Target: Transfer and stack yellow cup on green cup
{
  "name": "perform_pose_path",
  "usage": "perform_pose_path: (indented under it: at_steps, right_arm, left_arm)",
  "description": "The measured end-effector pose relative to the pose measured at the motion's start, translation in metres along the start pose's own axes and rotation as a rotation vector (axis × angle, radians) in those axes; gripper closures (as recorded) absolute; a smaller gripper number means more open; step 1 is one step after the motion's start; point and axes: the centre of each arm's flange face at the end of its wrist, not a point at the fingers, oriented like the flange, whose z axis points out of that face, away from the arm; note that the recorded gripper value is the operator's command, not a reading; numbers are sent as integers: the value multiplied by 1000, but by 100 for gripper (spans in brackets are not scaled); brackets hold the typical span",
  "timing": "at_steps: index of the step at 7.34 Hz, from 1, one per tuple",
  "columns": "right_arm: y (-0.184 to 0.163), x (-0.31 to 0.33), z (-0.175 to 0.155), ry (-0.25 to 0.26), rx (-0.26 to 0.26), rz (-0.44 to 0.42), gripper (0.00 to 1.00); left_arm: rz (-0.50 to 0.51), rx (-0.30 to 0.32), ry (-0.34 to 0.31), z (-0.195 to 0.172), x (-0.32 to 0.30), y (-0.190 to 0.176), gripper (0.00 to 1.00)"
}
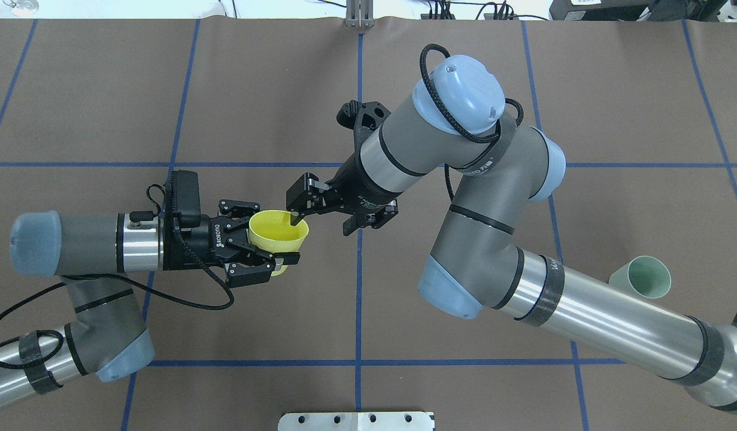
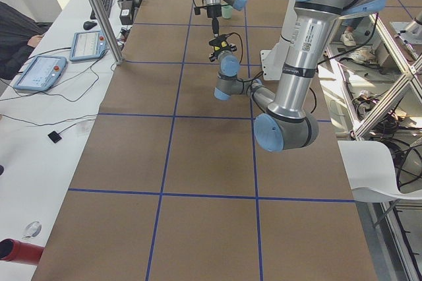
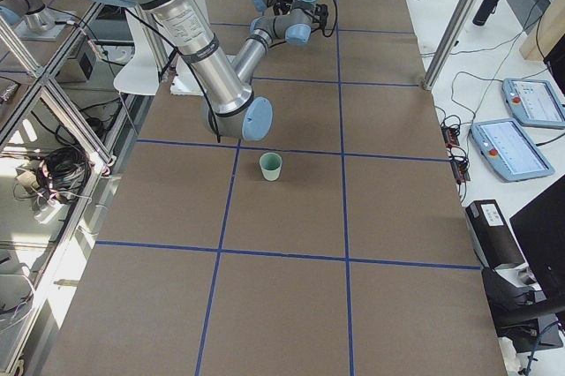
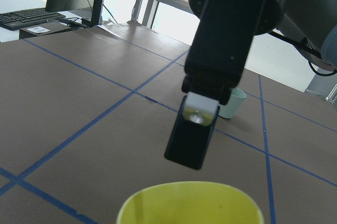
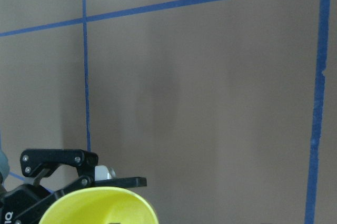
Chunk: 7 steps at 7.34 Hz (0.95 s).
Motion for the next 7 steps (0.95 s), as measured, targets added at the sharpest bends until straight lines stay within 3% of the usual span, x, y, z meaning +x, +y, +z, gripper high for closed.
perform_pose_path:
  at_steps: [2, 5, 6, 7]
  right_arm:
    - [2, -2, 0, -4, -27, 0, 24]
    - [-3, -4, 7, 3, -38, 7, 29]
    - [-4, -3, 9, 6, -40, 9, 35]
    - [-5, -2, 11, 9, -44, 12, 42]
  left_arm:
    - [-7, -1, 8, 5, 6, 4, 72]
    - [-17, 11, 16, 14, 18, 7, 72]
    - [-19, 12, 19, 16, 19, 7, 72]
    - [-19, 13, 20, 17, 20, 7, 82]
